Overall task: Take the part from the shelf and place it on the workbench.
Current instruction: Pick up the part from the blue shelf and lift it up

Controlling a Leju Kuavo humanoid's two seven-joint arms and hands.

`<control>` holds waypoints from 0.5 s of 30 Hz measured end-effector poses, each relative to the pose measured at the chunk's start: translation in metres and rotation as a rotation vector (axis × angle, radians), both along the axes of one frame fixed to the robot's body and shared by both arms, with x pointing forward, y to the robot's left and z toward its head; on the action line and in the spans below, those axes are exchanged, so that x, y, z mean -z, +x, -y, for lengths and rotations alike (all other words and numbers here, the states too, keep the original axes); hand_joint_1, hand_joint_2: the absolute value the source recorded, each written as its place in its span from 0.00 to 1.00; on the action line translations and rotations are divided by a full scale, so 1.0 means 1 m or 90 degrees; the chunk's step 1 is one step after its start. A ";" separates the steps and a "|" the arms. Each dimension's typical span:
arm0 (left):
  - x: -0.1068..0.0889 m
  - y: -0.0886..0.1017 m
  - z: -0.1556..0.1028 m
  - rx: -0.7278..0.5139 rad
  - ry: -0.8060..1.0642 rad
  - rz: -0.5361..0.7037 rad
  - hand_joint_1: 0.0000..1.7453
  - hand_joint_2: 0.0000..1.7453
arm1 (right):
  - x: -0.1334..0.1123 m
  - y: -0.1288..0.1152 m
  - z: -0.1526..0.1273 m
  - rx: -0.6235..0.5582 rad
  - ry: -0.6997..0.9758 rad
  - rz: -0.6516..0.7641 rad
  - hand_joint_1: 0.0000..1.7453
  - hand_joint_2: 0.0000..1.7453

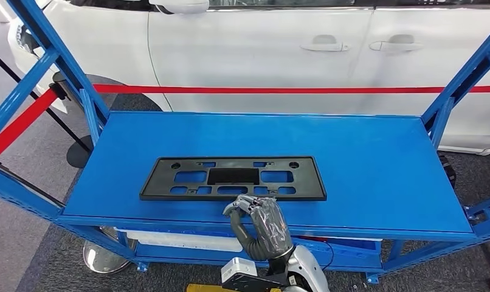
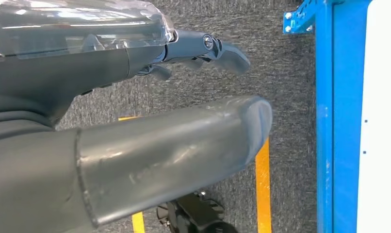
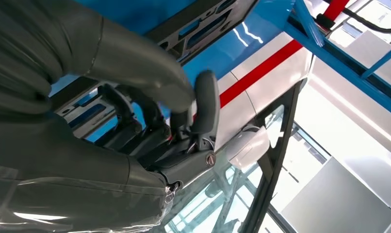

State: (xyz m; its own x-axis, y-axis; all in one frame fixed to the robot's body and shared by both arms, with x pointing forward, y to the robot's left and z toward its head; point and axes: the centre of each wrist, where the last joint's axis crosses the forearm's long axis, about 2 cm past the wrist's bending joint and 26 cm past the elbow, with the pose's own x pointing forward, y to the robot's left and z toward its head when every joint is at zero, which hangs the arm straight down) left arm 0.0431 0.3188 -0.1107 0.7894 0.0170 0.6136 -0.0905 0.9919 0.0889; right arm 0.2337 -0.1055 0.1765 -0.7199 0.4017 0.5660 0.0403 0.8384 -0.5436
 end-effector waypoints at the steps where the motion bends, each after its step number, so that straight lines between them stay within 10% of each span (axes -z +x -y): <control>1: 0.000 0.000 0.000 -0.001 0.000 0.001 0.00 0.00 | 0.000 0.000 0.000 -0.003 0.004 -0.002 0.00 1.00; 15: 0.000 -0.001 0.001 -0.008 -0.003 0.000 0.00 0.00 | -0.008 -0.008 0.004 -0.022 0.048 0.006 0.00 1.00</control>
State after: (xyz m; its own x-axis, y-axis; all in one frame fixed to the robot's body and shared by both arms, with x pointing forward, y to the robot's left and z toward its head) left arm 0.0422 0.3177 -0.1108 0.7896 0.0295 0.6129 -0.1024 0.9912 0.0842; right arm 0.2259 -0.1091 0.1842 -0.7382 0.3338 0.5862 0.0165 0.8776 -0.4790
